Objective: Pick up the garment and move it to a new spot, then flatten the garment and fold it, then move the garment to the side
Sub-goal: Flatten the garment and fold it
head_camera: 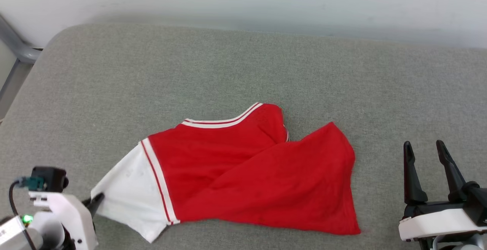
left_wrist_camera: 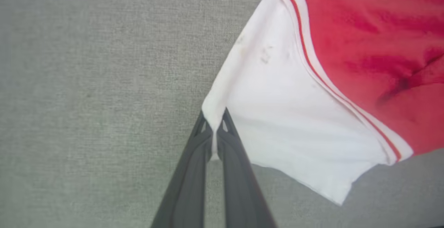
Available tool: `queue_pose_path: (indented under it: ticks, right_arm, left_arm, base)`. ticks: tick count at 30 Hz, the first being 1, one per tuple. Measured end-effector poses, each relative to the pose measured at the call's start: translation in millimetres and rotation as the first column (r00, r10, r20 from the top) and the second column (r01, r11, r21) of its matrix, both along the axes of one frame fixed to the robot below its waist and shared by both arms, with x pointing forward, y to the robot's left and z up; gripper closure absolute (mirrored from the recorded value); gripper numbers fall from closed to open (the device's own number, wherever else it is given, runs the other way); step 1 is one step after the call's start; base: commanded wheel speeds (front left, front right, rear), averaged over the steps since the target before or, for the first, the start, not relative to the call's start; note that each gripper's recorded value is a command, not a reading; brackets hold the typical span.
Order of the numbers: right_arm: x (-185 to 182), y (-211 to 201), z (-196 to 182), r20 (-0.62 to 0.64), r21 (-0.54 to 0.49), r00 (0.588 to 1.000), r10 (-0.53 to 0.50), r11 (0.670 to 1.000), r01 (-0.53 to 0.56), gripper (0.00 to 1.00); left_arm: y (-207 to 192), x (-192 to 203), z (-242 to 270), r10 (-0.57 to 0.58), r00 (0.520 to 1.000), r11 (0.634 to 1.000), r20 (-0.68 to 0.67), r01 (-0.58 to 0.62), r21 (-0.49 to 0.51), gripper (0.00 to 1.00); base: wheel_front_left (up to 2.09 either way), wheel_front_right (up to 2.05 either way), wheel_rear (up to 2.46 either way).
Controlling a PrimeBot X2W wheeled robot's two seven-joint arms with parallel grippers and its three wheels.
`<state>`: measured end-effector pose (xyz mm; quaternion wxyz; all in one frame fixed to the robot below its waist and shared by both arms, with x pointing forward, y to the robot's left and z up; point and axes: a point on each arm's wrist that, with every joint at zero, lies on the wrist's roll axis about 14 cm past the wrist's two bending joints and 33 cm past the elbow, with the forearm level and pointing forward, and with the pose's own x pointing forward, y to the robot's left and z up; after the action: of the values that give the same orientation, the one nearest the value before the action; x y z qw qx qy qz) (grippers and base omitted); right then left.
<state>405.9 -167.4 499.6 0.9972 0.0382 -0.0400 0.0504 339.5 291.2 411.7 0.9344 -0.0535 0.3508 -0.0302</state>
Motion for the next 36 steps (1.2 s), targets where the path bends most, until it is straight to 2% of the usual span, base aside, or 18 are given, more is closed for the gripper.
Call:
queue_pose_path:
  ticks: [5, 10, 11, 12, 13, 17, 22, 26, 32, 36]
  right_arm:
    - [1.7, -3.2, -4.6, -0.012, -0.008, 1.0, -0.009, 1.0, 0.009, 0.0]
    - [2.1, -5.6, -5.4, -0.014, -0.013, 1.0, -0.015, 1.0, 0.015, 0.0]
    - [2.0, -5.7, -4.9, -0.012, -0.014, 1.0, -0.016, 1.0, 0.016, 0.0]
    - [1.8, -5.4, -4.5, -0.011, -0.014, 1.0, -0.015, 1.0, 0.015, 0.0]
    - [1.4, -5.2, -3.6, -0.009, -0.015, 1.0, -0.014, 1.0, 0.014, 0.0]
    - [-0.8, -5.0, 5.4, 0.015, -0.015, 1.0, -0.014, 1.0, 0.014, 0.0]
    - [-4.3, -11.3, 24.8, 0.071, -0.028, 0.997, -0.031, 0.999, 0.033, 0.0]
    - [-3.2, -10.3, 46.5, 0.137, -0.053, 0.99, -0.027, 0.998, 0.034, 0.0]
    - [8.6, 8.0, 89.4, 0.264, -0.081, 0.964, 0.021, 0.997, 0.0, 0.0]
    - [23.2, 32.2, 107.7, 0.313, -0.13, 0.944, 0.107, 0.989, -0.069, 0.0]
  left_arm:
    - [3.2, -21.2, -41.4, 0.06, 0.991, 0.997, -0.12, -0.065, -0.044, 1.0]
    - [1.9, -22.2, -57.6, 0.076, 0.987, 0.995, -0.14, -0.085, -0.06, 1.0]
    - [1.2, -21.2, -58.3, 0.077, 0.988, 0.994, -0.133, -0.086, -0.063, 0.8]
    - [2.1, -19.9, -58.3, 0.08, 0.989, 0.995, -0.122, -0.087, -0.056, 0.12]
    - [3.2, -16.7, -56.2, 0.076, 0.992, 0.996, -0.099, -0.08, -0.041, 0.0]
    - [7.4, 2.7, -36.8, 0.096, 0.994, 0.995, 0.055, -0.096, 0.002, 0.0]
    - [18.8, 20.4, -1.4, 0.14, 0.963, 0.985, 0.228, -0.159, 0.068, 0.0]
    - [18.3, 40.0, 49.2, 0.152, 0.899, 0.975, 0.41, -0.205, 0.086, 0.0]
    - [8.0, 23.0, 79.4, 0.156, 0.82, 0.959, 0.551, -0.26, 0.115, 0.0]
    - [2.3, 9.9, 93.6, 0.172, 0.763, 0.94, 0.623, -0.316, 0.128, 0.0]
  base:
    - [0.0, 0.0, 0.0]
    - [0.0, 0.0, 0.0]
    - [0.0, 0.0, 0.0]
    - [0.0, 0.0, 0.0]
    - [0.0, 0.0, 0.0]
    - [0.0, 0.0, 0.0]
    - [0.0, 0.0, 0.0]
    - [0.0, 0.0, 0.0]
    - [0.0, 0.0, 0.0]
    - [0.0, 0.0, 0.0]
